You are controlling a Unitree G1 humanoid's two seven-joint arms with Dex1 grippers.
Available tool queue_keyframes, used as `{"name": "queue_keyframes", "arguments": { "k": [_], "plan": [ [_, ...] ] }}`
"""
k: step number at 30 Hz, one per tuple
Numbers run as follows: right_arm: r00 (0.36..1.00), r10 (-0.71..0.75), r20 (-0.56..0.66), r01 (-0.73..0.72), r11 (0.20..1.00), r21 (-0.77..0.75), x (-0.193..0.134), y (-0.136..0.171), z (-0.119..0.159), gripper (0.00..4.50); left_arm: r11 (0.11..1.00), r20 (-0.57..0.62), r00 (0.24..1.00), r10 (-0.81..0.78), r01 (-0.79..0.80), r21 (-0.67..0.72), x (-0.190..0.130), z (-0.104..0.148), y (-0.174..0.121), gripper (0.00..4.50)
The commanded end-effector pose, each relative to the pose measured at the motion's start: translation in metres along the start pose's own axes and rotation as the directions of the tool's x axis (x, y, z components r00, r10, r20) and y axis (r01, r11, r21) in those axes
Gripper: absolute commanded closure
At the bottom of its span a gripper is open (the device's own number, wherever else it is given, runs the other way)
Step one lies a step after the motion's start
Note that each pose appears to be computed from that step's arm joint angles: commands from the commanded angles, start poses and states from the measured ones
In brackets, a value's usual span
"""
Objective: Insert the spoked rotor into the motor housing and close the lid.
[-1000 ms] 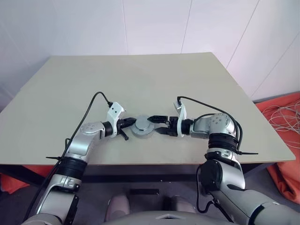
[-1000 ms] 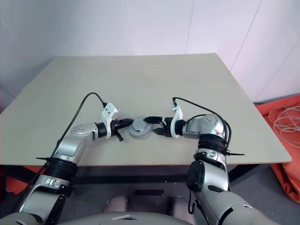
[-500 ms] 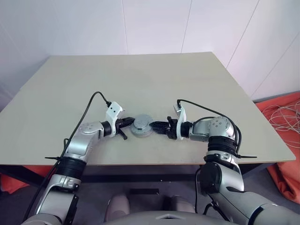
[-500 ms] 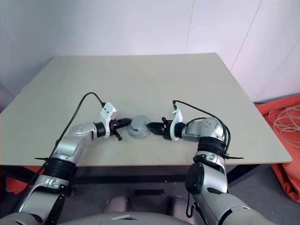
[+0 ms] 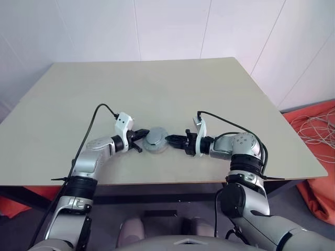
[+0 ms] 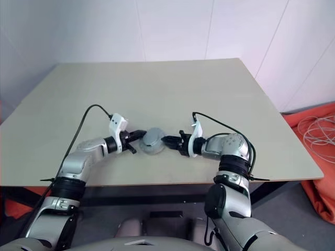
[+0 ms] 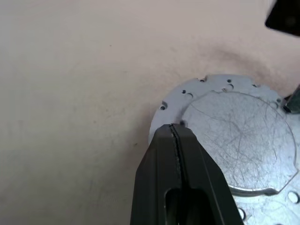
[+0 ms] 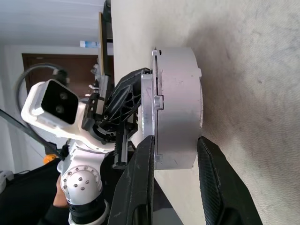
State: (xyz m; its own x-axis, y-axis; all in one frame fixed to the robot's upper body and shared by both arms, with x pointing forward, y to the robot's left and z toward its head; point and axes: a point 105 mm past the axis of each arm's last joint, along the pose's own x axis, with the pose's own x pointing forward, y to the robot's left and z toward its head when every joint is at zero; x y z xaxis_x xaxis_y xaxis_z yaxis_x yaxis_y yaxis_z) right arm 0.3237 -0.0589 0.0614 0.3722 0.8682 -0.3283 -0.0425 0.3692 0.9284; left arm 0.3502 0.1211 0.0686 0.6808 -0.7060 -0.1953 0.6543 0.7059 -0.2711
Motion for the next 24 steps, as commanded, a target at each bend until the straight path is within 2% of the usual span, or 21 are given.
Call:
{"name": "queue_keyframes", "arguments": {
  "k": [1,3,5,9,13,17,20,24],
  "plan": [
    [0.995,0.101,0.023,-0.1,0.994,-0.037,0.001,0.024,0.005,3.42,0.979,0.216,0.973,0.084,-0.04,-0.202,-0.014,0.046,0.013,4.5],
    [0.991,0.128,0.037,-0.126,0.991,-0.044,-0.001,0.029,0.008,3.42,0.939,0.277,0.948,0.159,-0.058,-0.339,-0.027,0.057,0.027,4.5],
    [0.986,0.157,0.05,-0.154,0.987,-0.05,-0.003,0.036,0.011,3.42,0.894,0.282,0.928,0.244,-0.102,-0.437,-0.04,0.057,0.044,4.5],
    [0.983,0.173,0.059,-0.17,0.984,-0.052,-0.004,0.039,0.014,3.42,0.821,0.311,0.885,0.347,-0.126,-0.557,-0.065,0.056,0.066,4.5],
    [0.979,0.195,0.067,-0.191,0.98,-0.056,-0.006,0.045,0.017,3.42,0.742,0.33,0.869,0.368,-0.06,-0.668,-0.08,0.046,0.07,4.5],
    [0.975,0.211,0.076,-0.205,0.976,-0.074,-0.01,0.052,0.023,3.42,0.699,0.357,0.894,0.271,0.072,-0.712,-0.08,0.036,0.049,4.5],
    [0.971,0.225,0.079,-0.218,0.972,-0.091,-0.012,0.058,0.027,3.42,0.654,0.43,0.878,0.212,0.199,-0.729,-0.08,0.041,0.035,3.97],
    [0.968,0.236,0.081,-0.227,0.967,-0.113,-0.014,0.066,0.031,3.42,0.579,0.444,0.89,0.102,0.31,-0.754,-0.075,0.034,0.014,2.62]
  ]
}}
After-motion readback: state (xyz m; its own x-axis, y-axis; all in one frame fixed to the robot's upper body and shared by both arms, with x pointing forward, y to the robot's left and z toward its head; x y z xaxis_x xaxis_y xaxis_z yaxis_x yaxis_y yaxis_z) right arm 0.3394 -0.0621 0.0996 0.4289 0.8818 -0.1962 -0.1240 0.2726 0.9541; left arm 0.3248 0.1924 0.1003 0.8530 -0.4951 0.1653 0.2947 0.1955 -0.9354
